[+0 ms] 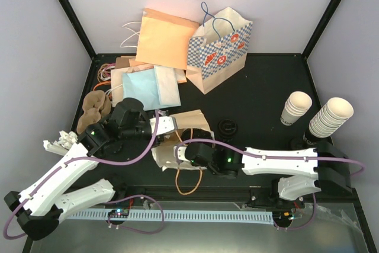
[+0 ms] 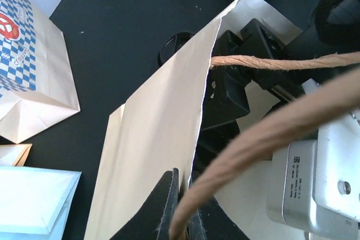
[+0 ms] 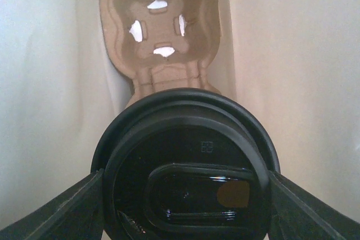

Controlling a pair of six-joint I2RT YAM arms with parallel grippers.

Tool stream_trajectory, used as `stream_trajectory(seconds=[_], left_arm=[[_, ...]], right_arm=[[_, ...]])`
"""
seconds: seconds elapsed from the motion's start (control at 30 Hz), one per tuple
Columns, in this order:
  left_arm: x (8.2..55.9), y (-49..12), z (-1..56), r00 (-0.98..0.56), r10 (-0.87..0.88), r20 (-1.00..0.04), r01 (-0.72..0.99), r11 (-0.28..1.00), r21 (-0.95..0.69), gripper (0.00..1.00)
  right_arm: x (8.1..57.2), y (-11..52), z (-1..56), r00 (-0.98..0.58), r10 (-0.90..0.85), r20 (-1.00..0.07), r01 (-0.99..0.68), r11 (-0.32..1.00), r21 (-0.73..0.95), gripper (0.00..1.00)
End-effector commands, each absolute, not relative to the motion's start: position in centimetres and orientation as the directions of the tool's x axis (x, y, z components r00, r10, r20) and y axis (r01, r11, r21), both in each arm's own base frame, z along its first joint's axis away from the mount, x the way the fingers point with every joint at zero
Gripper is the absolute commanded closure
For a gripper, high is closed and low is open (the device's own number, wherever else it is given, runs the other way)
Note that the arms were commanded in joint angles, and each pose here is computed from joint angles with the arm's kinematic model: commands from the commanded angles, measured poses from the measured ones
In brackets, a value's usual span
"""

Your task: Pack the takeout coffee

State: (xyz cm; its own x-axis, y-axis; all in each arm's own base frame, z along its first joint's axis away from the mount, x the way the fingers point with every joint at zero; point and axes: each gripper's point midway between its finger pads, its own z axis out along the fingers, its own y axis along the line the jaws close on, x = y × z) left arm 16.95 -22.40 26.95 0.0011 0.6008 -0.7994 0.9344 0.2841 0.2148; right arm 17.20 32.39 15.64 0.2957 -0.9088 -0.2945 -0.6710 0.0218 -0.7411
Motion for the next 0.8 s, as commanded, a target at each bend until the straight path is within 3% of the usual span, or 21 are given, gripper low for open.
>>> stream_trajectory(seconds=[0.0, 0.53, 0.63, 0.77], left_arm=[[16.1, -23.4, 28.4, 0.040, 0.536, -0.843, 0.949, 0.244, 0.201, 0.94], [14.4, -23.7, 28.8, 0.041, 0.487, -0.872, 0.969, 0.193, 0.154, 0.93], [14.4, -24.0, 29.0, 0.034, 0.472, -0.881, 0.971, 0.194, 0.141, 0.93], [14.5, -24.2, 28.8, 0.018, 0.467, -0.884, 0.974, 0.192, 0.122, 0.93]], right_arm=[[17.9, 32.9, 16.3, 0.320, -0.901, -0.293, -0.638, 0.024, -0.770, 0.27], [18.5, 32.3, 14.4, 0.295, -0.898, -0.327, -0.687, 0.039, -0.726, 0.27], [18.7, 32.1, 14.4, 0.284, -0.894, -0.347, -0.668, 0.075, -0.741, 0.31], [17.9, 32.0, 14.0, 0.351, -0.856, -0.380, -0.630, 0.085, -0.772, 0.30]])
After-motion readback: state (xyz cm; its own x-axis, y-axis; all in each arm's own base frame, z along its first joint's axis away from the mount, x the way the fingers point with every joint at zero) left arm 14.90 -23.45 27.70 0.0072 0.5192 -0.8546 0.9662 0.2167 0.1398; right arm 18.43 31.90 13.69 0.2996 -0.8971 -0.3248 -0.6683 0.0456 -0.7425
